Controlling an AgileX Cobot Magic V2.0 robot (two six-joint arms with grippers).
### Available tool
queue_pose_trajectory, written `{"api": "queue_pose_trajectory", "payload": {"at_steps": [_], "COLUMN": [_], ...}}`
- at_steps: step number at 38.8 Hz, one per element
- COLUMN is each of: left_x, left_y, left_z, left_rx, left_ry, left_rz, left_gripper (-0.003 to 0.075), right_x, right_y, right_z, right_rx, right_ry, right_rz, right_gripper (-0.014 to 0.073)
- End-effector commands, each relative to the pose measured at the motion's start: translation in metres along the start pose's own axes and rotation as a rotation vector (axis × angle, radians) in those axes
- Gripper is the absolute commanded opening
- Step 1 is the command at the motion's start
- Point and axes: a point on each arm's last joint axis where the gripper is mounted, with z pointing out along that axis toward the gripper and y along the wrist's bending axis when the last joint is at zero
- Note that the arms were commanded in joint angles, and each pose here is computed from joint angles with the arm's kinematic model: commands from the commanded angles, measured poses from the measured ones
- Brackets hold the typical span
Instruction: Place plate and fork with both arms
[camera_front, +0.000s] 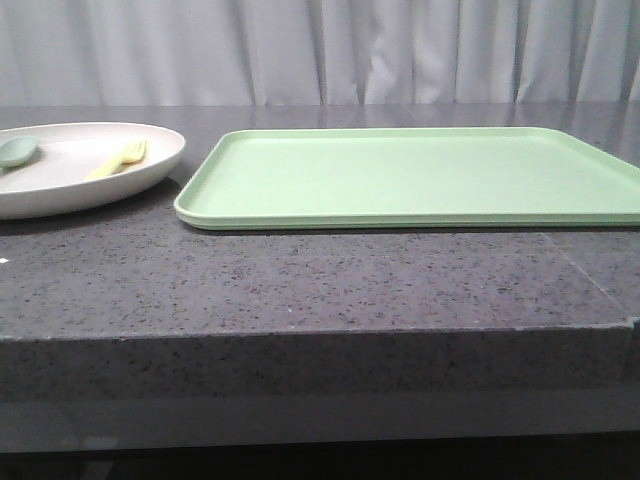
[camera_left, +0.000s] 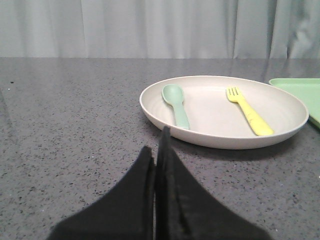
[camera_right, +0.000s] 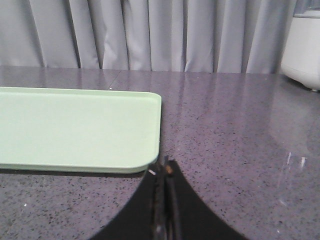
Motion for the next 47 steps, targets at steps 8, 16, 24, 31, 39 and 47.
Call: {"api": "queue_pose_trajectory", "payload": {"at_steps": [8,16,24,31,39,47], "left_x": [-0.008,-0.008,-0.008,-0.01,-0.029,-0.075], "left_y": [0.0,0.0,0.0,0.0,0.001,0.0], "left_z": [-0.002,-0.002,-0.002,-0.002,-0.006,-0.02], "left_rx": [0.005,0.005,0.005,0.004,0.003,0.013], "left_ry": [-0.105,-0.105,-0.107,-0.133,-0.263,-0.306], "left_rz": [-0.009,-0.009,-0.009,-0.009,-0.065,-0.068], "left_gripper": [-0.0018,-0.0018,-0.0018,-0.0018,-0.0018,-0.0018], "right_x": [-0.01,-0.01,-0.01,-0.011,-0.019,-0.051], "right_y": [0.0,0.0,0.0,0.0,0.0,0.001], "right_z": [-0.002,-0.002,-0.002,-0.002,-0.003,-0.01], "right_rx": [0.005,0.005,0.005,0.005,0.005,0.003], "right_ry": [-0.111,-0.111,-0.111,-0.124,-0.195,-0.215], "right_rz": [-0.013,-0.013,-0.013,-0.013,-0.02,-0.02], "right_gripper": [-0.003,-0.003,-0.003,-0.003,-0.003,-0.003]}}
